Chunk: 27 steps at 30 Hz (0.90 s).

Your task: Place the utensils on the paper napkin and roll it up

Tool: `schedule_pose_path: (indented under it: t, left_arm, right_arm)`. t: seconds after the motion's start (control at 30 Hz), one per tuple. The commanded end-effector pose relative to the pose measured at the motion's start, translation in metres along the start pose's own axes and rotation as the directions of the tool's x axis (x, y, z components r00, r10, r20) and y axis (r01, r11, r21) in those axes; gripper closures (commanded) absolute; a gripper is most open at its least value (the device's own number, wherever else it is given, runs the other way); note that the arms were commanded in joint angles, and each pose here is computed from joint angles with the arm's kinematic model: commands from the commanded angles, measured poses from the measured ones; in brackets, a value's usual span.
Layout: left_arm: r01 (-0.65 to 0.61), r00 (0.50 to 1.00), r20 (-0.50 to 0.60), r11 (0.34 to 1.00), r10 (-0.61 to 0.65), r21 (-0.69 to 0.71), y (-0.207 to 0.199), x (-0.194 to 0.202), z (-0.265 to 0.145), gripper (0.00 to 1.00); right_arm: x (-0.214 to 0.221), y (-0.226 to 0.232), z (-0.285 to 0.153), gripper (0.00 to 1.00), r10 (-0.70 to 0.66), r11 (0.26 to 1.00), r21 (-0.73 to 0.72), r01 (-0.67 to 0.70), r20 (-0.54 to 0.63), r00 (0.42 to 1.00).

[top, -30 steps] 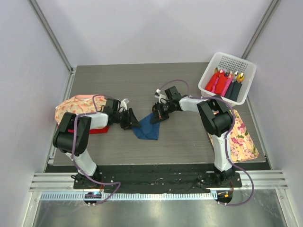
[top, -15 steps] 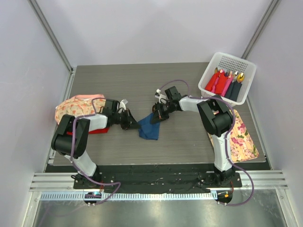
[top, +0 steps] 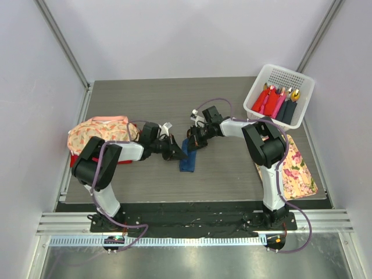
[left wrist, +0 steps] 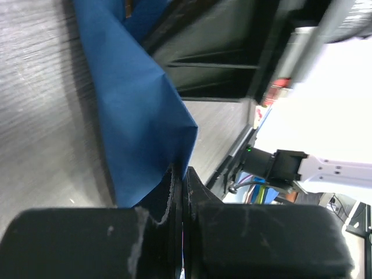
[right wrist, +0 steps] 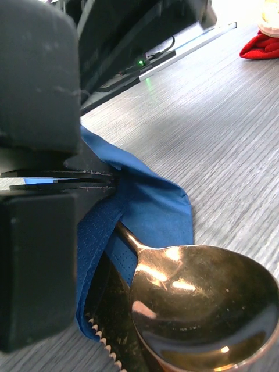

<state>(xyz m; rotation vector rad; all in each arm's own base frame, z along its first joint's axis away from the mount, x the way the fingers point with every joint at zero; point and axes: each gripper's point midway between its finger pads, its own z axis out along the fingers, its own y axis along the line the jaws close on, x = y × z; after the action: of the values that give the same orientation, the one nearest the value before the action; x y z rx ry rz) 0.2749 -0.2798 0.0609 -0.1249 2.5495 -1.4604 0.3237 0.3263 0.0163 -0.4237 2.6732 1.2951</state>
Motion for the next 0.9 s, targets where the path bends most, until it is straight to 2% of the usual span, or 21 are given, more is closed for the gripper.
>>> schedule_pose_path:
  t: [0.0,0.3,0.57,0.7,0.87]
  left_arm:
    - [-0.012,0.999,0.029,1.000,0.012,0.004,0.006,-0.010,0.014,1.00]
    - [0.049,0.999,0.024,0.995,-0.047,-0.083,0.046,-0.004,0.026,1.00]
    - [0.073,0.997,0.026,0.981,-0.070,-0.179,0.071,0.000,0.022,1.00]
    - [0.076,0.997,0.026,0.981,-0.072,-0.181,0.071,-0.001,0.023,1.00]
    - [0.074,0.997,0.028,0.982,-0.070,-0.176,0.070,-0.001,0.023,1.00]
  right_arm:
    - [0.027,-0.037,0.011,0.99,0.053,0.988,0.150,-0.045,-0.052,0.997]
    - [0.015,-0.014,-0.001,0.99,0.057,0.993,0.106,-0.054,-0.020,0.998]
    - [-0.027,0.046,-0.038,0.85,0.070,0.996,-0.055,-0.065,0.077,0.995]
    - [-0.039,0.059,-0.059,0.83,0.142,0.982,-0.145,-0.120,0.152,0.978]
    - [-0.044,0.043,-0.067,0.87,0.276,0.949,-0.213,-0.231,0.217,0.936]
